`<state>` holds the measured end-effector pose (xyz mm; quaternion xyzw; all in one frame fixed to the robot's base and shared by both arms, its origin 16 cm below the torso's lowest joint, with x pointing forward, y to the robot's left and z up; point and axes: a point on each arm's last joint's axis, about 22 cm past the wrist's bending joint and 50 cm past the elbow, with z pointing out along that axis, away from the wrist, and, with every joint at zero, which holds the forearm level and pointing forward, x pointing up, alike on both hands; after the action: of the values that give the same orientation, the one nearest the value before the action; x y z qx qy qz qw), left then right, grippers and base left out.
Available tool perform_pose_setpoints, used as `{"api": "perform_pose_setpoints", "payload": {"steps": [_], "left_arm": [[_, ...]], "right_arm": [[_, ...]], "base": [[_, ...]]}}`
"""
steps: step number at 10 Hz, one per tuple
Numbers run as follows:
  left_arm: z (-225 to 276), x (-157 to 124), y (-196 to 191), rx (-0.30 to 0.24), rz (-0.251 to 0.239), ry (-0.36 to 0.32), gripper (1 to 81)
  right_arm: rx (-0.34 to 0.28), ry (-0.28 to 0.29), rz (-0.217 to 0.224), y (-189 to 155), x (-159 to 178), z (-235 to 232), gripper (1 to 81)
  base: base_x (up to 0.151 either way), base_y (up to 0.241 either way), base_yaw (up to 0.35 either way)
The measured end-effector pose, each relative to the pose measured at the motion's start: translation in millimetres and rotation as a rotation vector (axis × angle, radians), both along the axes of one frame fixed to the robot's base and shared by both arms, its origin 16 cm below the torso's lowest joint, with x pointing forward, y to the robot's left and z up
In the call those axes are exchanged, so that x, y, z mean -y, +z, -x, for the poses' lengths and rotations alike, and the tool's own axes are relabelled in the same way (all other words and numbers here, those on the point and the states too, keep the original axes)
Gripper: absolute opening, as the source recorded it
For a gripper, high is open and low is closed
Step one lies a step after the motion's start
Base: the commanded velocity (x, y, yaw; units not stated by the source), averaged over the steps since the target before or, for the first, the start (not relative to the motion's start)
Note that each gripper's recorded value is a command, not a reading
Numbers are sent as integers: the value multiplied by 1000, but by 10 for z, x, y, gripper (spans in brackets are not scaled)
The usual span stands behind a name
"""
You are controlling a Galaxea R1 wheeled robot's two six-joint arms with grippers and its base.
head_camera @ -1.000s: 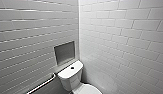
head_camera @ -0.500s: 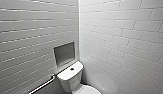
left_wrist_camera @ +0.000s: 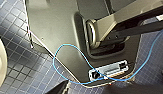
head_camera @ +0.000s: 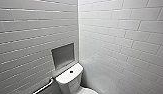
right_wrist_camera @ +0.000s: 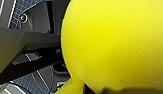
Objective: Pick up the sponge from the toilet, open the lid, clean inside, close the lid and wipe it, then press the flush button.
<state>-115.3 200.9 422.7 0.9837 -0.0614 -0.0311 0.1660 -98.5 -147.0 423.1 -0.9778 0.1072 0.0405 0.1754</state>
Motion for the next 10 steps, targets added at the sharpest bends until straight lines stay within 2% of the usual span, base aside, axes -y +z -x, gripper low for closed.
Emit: {"api": "perform_pose_setpoints", "payload": {"steps": [4,6,9,10], "left_arm": [[5,20,2,-1,2,0,811],[5,16,2,-1,2,1,811],[8,20,2,-1,2,0,811],[2,12,1,-1,1,0,811]], "right_arm": [[-60,19,-9,21,-64,142,10],[-56,36,-7,16,-34,135,10],[-7,171,-12,3,46,75,10],[-6,168,-13,5,36,70,10]], "base": [[113,0,0],[97,0,0],[93,0,0],[93,0,0]]}}
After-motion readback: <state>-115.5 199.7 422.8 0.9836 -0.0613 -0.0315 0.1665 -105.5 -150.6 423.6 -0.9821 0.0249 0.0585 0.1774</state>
